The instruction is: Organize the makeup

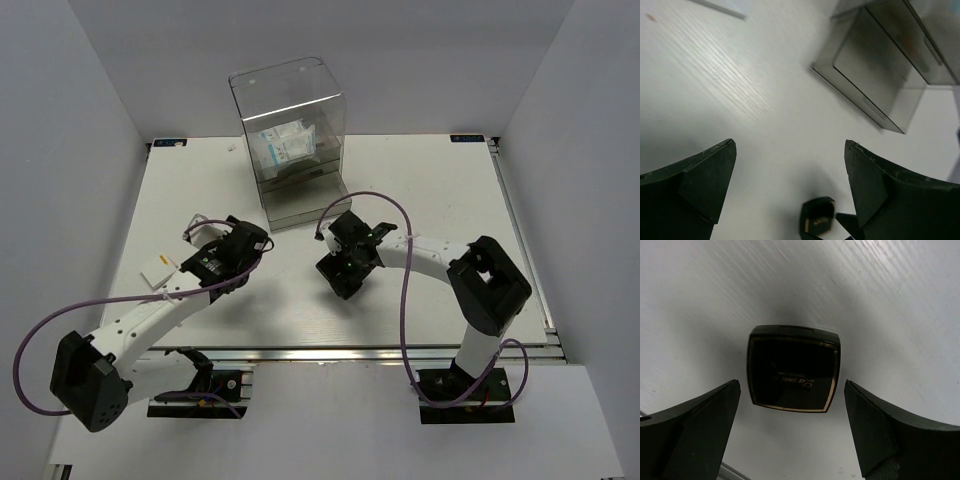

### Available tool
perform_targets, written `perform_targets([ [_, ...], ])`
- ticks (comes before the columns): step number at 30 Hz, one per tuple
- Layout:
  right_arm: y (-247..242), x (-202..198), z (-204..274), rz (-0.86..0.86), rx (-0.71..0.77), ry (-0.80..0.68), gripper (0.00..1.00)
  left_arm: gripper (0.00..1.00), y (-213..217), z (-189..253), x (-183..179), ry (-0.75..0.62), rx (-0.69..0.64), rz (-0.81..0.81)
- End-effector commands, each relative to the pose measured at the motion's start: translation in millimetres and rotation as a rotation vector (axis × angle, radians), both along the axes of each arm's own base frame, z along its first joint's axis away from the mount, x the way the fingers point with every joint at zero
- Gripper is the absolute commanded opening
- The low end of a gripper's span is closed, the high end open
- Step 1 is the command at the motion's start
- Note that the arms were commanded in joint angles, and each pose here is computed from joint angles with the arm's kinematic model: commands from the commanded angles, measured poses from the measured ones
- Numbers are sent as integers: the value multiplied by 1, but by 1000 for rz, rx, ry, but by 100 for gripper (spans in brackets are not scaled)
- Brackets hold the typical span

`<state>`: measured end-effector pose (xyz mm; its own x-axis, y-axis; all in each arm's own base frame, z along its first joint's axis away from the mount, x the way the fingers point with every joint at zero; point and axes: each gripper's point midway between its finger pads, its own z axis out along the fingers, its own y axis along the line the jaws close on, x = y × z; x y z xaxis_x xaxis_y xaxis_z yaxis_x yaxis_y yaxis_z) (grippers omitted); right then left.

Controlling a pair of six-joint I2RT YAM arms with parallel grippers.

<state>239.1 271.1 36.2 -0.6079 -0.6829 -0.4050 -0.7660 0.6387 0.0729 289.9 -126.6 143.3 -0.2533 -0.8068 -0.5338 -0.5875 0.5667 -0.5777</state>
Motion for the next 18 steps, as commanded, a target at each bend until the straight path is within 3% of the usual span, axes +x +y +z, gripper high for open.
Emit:
perform_targets([
  [1,-6,10,-1,-77,-51,-23,89,98,60,19,-29,48,239,104],
  [7,-15,1,-26,-73,-115,29,89,98,93,36,-48,93,347,127],
  [10,-17,-3,-32,-65,-122,40,83,95,101,32,-46,161,342,104],
  [13,-14,-6,-32,-52,-99,50,66,94,101,16,-41,243,285,50],
  [14,-13,-5,-29,-16,-91,38,53,94,97,8,-41,275,241,27],
  [16,-10,1,-23,5,-70,6,37,94,91,-5,-36,315,211,-22],
  [17,-6,10,-13,46,-44,-47,18,94,87,-14,-35,343,162,-47],
  [18,-2,17,-6,71,-27,-83,9,94,84,-20,-34,358,142,-61],
])
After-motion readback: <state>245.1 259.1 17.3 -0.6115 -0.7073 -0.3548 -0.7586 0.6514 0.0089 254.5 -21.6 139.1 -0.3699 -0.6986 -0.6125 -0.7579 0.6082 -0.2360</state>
